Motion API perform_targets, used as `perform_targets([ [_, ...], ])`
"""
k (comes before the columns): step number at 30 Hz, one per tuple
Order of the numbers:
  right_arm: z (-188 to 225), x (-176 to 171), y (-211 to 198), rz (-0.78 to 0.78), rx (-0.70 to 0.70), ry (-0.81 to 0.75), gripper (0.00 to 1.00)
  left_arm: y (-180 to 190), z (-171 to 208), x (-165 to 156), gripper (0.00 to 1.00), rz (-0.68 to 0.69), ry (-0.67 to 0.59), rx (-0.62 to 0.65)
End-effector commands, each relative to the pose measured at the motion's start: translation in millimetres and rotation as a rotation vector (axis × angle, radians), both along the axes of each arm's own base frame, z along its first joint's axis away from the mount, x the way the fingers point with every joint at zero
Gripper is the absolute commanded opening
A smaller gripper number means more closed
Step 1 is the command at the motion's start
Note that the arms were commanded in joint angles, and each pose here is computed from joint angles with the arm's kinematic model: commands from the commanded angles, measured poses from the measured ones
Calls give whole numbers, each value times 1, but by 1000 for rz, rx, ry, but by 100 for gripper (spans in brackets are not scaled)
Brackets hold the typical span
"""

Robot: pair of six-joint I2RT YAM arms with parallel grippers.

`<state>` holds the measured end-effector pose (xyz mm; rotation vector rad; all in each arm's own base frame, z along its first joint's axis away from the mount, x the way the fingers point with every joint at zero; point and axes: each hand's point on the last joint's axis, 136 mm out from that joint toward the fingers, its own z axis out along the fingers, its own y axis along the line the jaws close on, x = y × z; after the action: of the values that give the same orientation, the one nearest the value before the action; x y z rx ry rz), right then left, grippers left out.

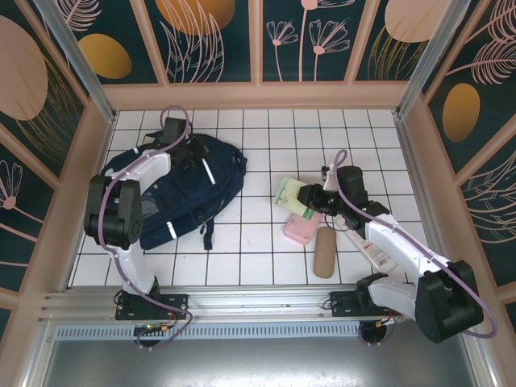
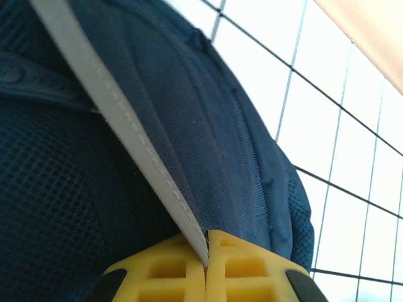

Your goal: Pack the student bag

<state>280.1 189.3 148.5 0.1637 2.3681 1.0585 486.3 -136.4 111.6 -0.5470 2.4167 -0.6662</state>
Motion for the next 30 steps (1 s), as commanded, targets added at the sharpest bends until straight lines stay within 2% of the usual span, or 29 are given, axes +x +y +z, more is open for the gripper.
perform_targets([
  [1,-1,6,-22,-95,-75,-36,0,-69,28,-1,0,-230,-63,-15],
  [3,-3,5,-27,-114,-90,-32,0,-95,32,-9,0,-307,-62,-43],
  [6,-11,5,-38,-161,-135,-6,0,-113,42,-22,0,-365,-65,-66],
  [10,-11,5,-57,-248,-195,-14,0,-109,73,-39,0,-383,-115,-65],
  [15,20,6,-71,-323,-179,-115,0,-96,121,-66,0,-402,-185,-41],
  [19,55,2,-44,-183,-69,-201,0,-88,159,-82,0,-423,-236,-90],
  [24,85,-7,-10,-15,82,-224,0,-67,211,-93,0,-415,-331,-212],
  [30,93,-7,23,135,236,-164,0,-56,242,-108,0,-452,-393,-205],
])
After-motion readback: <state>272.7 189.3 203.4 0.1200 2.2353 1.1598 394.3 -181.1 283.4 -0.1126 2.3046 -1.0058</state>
